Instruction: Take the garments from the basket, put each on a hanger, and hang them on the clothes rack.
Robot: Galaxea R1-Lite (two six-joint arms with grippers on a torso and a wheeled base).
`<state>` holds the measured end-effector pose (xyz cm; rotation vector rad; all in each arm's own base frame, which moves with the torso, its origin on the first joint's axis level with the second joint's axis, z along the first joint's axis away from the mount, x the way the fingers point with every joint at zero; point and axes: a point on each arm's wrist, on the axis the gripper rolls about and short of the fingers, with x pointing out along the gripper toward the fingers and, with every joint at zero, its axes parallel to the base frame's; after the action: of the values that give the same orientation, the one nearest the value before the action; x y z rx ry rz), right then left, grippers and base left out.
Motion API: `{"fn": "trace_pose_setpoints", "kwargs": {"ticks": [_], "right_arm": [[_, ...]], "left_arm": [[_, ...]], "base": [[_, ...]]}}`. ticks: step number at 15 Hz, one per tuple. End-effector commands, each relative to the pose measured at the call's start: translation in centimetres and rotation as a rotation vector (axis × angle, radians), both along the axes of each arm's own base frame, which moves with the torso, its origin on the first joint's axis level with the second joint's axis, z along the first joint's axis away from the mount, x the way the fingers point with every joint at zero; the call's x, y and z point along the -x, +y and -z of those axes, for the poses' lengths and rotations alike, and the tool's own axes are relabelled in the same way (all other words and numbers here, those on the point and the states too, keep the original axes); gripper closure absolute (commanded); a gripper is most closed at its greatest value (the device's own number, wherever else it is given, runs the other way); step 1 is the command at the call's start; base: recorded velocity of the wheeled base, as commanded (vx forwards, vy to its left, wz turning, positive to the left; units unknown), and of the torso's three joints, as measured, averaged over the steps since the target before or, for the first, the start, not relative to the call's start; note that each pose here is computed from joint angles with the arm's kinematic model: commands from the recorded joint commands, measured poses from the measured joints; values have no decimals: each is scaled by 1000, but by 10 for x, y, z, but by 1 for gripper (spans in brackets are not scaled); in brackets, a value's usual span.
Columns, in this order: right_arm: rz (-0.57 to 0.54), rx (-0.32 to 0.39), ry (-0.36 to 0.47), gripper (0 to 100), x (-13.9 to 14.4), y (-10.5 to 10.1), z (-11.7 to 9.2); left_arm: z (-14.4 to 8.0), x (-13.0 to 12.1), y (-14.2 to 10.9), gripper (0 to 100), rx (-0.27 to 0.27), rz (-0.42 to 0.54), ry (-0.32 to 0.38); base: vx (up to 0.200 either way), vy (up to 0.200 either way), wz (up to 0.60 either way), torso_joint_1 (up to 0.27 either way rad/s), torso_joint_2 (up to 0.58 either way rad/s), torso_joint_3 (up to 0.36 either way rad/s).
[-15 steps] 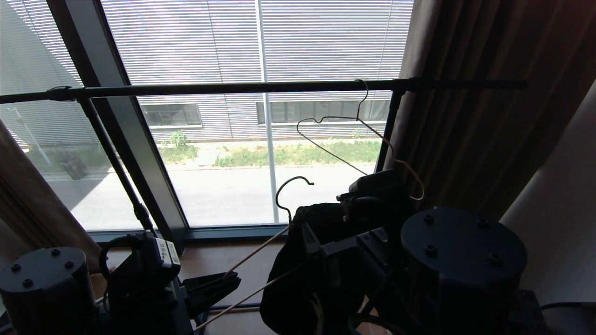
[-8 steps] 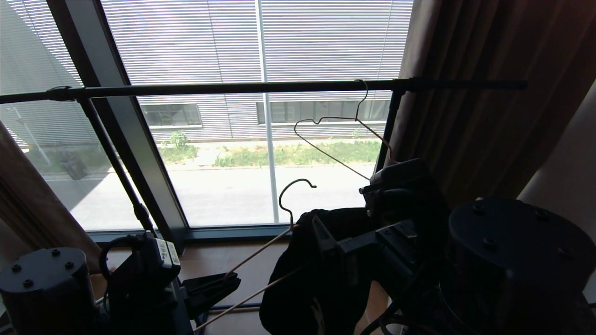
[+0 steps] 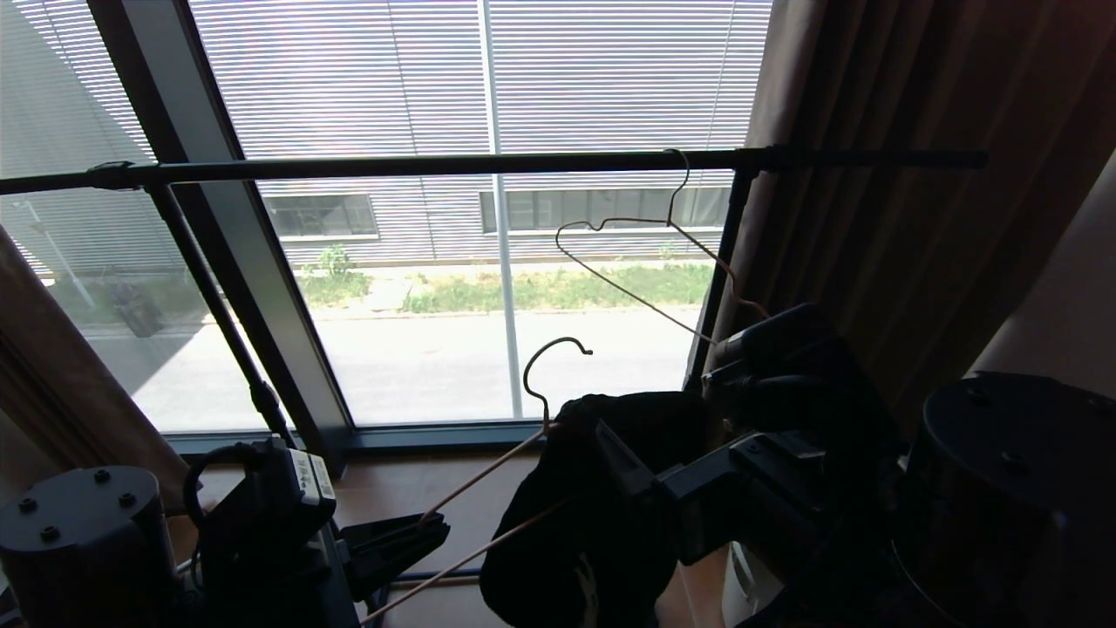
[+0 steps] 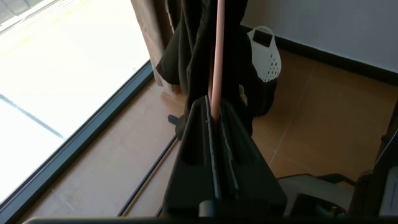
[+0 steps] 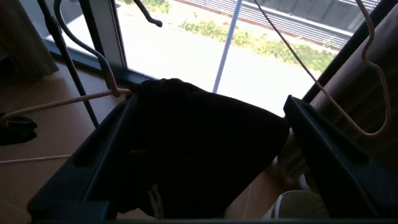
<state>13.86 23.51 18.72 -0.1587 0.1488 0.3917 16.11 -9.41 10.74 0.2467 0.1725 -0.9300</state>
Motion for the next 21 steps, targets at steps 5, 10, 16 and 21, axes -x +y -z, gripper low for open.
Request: {"fn": "trace_pose_setpoints", "kwargs": {"ticks": [5, 10, 16, 21], "right_arm": [[-57, 44, -9, 0, -3, -30, -2], [-148, 95, -43, 0, -8, -80, -12], [-374, 194, 61, 0, 6, -121, -13], [-611, 418, 101, 0, -8, -119, -27]], "left_arm": [[-3, 4, 2, 100, 14, 8, -13], [-2, 12, 10, 100, 45, 122, 11], [0, 13, 19, 100, 75, 203, 29], [3, 19, 20, 100, 84, 264, 53]], "base": [[0, 0, 0, 0, 0, 0], [0, 0, 0, 0, 0, 0], [0, 0, 0, 0, 0, 0], [0, 0, 0, 0, 0, 0]]}}
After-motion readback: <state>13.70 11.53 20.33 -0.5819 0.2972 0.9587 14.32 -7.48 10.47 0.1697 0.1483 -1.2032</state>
